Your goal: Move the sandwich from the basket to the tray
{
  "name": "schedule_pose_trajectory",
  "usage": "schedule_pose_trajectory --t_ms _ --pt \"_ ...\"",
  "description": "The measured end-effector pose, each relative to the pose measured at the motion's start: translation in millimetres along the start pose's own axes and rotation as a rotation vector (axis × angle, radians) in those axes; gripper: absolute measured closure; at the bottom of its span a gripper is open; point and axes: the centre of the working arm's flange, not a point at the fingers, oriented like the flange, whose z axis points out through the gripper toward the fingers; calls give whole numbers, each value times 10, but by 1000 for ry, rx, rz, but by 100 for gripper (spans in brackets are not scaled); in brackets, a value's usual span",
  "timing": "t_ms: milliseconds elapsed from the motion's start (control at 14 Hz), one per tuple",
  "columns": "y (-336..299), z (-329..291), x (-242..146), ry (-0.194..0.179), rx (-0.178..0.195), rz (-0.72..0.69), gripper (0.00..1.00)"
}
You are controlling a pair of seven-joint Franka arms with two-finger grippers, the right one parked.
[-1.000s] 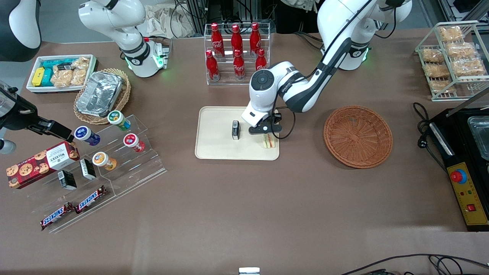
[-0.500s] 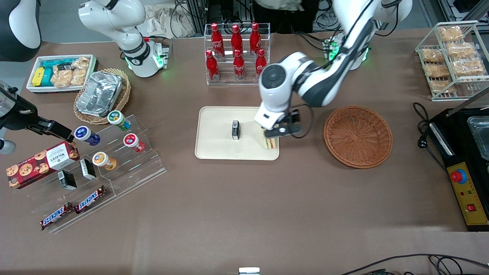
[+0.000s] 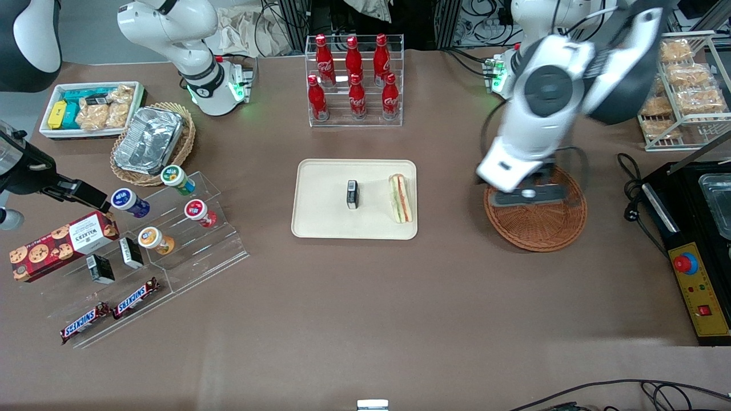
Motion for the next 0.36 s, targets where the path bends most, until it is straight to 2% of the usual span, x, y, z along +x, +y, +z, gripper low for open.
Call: schedule_pose_trajectory --t_ms 357 --pt "-1298 -260 230 26 -29 56 0"
